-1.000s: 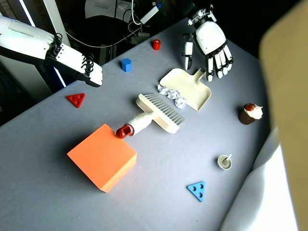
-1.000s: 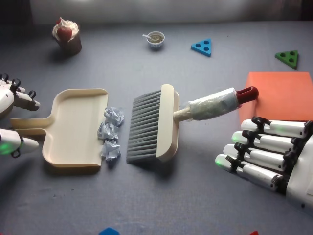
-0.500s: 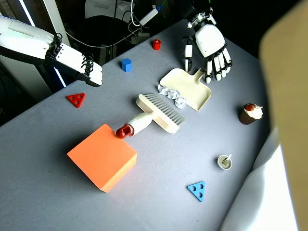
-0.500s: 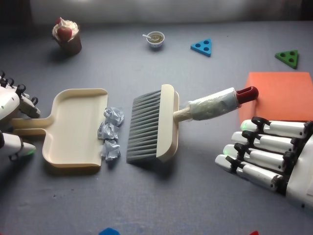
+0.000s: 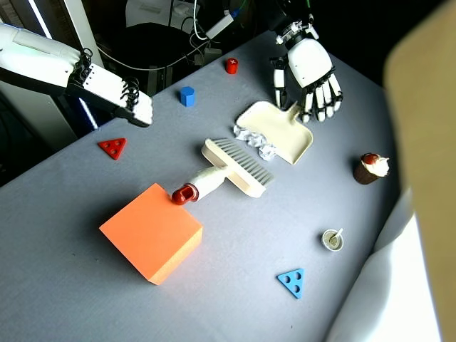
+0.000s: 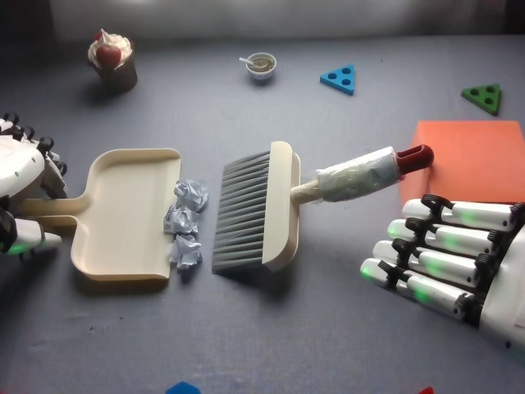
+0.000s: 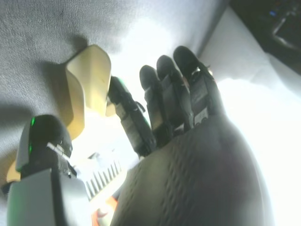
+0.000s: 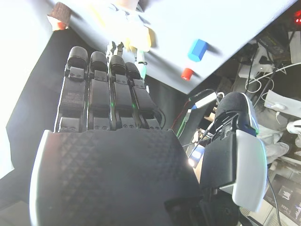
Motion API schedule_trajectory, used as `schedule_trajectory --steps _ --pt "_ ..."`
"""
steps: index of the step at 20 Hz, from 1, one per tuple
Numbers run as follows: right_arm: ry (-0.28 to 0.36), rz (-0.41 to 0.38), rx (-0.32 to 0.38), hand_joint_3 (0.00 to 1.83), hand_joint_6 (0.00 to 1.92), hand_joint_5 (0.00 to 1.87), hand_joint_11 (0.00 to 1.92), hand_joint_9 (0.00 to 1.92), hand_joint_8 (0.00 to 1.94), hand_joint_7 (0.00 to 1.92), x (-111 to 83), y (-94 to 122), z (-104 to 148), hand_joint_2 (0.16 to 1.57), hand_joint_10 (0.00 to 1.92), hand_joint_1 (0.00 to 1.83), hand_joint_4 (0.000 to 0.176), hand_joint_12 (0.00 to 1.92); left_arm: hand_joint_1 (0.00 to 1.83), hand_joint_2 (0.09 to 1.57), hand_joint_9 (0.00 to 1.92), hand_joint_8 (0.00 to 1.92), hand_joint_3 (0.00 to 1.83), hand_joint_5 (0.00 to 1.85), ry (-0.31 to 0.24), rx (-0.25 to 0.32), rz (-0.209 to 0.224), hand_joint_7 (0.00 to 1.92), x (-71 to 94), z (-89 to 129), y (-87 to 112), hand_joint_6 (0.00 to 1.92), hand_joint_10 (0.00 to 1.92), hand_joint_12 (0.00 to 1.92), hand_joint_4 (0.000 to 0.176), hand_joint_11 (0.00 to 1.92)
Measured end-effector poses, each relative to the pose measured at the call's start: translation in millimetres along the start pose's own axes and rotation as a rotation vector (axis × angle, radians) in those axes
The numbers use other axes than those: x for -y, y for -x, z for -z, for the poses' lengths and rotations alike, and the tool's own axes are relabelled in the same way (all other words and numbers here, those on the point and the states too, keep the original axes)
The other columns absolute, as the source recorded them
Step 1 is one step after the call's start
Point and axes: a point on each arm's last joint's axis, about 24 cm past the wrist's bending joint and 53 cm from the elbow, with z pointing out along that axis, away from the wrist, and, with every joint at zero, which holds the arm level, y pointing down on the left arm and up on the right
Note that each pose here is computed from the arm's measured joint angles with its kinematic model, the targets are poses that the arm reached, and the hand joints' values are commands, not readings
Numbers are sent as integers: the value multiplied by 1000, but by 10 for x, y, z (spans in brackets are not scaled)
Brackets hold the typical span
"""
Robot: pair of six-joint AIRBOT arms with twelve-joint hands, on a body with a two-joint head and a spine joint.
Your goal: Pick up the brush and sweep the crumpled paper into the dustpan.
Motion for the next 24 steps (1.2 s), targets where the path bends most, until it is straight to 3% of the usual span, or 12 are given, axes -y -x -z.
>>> schedule_trajectory --steps 1,2,6,8,11,12,14,15,18,19,20,24 --pt "0 0 0 4 3 119 221 186 5 172 0 0 0 1009 3 48 0 9 1068 1103 460 5 0 1018 0 5 4 541 9 -12 25 872 10 652 46 153" --pt "0 0 0 5 7 133 239 203 9 187 0 0 0 1014 8 24 0 16 1099 1096 454 2 0 1033 -4 4 2 526 24 -17 29 884 4 658 0 147" --pt "1 0 0 2 8 150 235 214 9 203 -2 0 0 1016 8 38 0 11 1106 1077 480 4 0 1074 -4 -13 -6 552 34 -23 -3 825 5 710 3 141" --pt "0 0 1 2 3 141 231 211 5 202 -2 3 0 1018 4 38 0 8 1092 1084 463 1 2 1055 -7 -14 -9 550 50 -27 3 858 1 721 26 120" --pt "-2 0 8 0 3 142 236 211 3 199 2 19 0 1012 3 57 0 10 1105 1081 474 1 0 1065 -16 -8 -13 557 105 -36 72 840 1 729 0 123" --pt "-3 -1 14 0 5 151 248 218 4 205 6 32 0 1009 5 68 0 14 1090 1083 456 1 0 1058 -18 -5 -12 540 115 -46 93 851 2 724 35 109" --pt "-16 -37 30 0 5 153 262 232 6 215 17 37 -9 999 9 212 0 19 1105 1081 436 1 0 1064 -24 -2 -12 523 154 -73 145 843 0 731 0 78" --pt "-16 -50 30 0 11 172 289 258 15 241 11 24 -18 978 17 368 0 30 1090 1084 429 3 1 1056 -25 4 -14 512 163 -85 179 856 1 736 33 74" --pt "-53 -98 105 0 10 174 308 265 8 250 35 146 -67 914 4 650 0 28 1097 1082 455 1 0 1061 -24 10 -21 528 158 -117 228 847 2 765 16 77" --pt "-70 -88 124 0 5 189 314 268 4 257 39 170 -89 878 2 734 0 26 1095 1079 470 3 0 1068 -25 7 -21 539 159 -117 223 837 5 774 26 94" --pt "-94 -69 148 0 8 202 328 286 8 273 44 194 -127 866 8 850 0 30 1103 1079 460 1 0 1068 -23 4 -21 535 151 -124 220 835 2 781 5 84" --pt "-158 -55 236 6 8 126 272 201 5 148 37 294 -174 904 4 1058 0 7 1094 1080 464 0 1 1064 -21 10 -17 539 142 -140 259 843 0 786 26 72"
